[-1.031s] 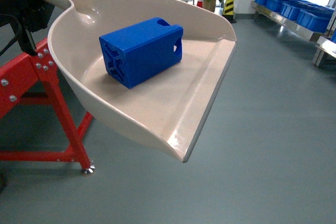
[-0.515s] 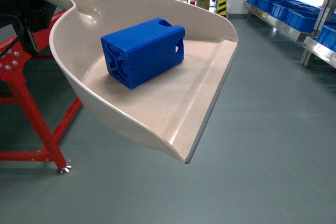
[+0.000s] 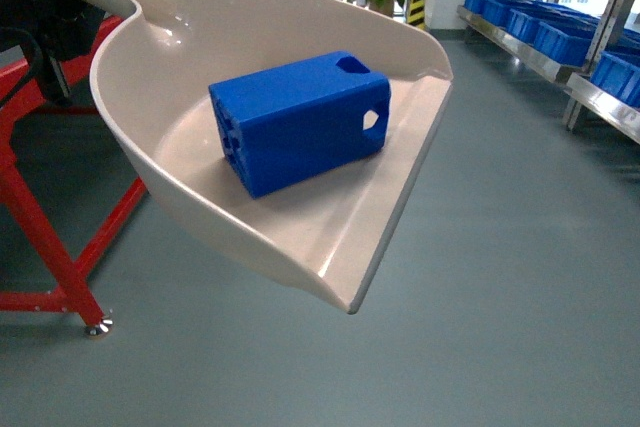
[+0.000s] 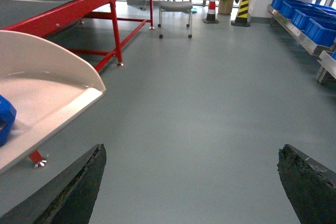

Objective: Place part in tray to right shelf

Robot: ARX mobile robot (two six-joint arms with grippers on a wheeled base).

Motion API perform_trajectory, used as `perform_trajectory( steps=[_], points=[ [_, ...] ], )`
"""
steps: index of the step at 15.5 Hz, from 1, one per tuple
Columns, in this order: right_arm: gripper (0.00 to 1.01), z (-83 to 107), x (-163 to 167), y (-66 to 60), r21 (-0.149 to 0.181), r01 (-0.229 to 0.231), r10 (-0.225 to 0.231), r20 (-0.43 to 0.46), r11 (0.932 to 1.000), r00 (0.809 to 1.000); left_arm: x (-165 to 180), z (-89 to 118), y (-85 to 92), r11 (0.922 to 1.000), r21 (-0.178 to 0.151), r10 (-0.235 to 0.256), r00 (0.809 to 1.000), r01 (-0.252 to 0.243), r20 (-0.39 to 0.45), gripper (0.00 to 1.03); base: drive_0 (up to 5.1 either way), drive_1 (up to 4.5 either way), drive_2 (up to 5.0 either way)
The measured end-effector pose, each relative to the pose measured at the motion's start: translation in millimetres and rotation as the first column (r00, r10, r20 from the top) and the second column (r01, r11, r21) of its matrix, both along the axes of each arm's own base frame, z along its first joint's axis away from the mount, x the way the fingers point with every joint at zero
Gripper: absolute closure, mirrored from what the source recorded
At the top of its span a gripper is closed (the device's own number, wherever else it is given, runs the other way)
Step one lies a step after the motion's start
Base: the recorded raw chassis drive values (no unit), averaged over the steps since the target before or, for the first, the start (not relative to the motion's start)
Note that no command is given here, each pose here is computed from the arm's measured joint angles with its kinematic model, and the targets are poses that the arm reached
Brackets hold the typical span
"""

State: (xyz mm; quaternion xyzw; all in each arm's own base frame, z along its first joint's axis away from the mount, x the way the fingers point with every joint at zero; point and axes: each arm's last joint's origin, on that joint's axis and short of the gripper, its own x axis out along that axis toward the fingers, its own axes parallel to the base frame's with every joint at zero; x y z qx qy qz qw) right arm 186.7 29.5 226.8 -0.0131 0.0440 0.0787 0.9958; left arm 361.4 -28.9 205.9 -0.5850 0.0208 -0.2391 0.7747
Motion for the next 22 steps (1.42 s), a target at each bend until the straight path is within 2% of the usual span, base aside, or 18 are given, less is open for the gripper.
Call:
perform_trajectory(
  steps=[22],
  points=[
    [0.03,-0.1,0.2,0.1,0.000,-0.001,0.001,-0.002,1.0000,1.000,0.6,-1.8,0.6,1.0000,0.000,0.005,1.000,-0.005,-0.010,0.91,0.0,4.29,-4.4]
  ],
)
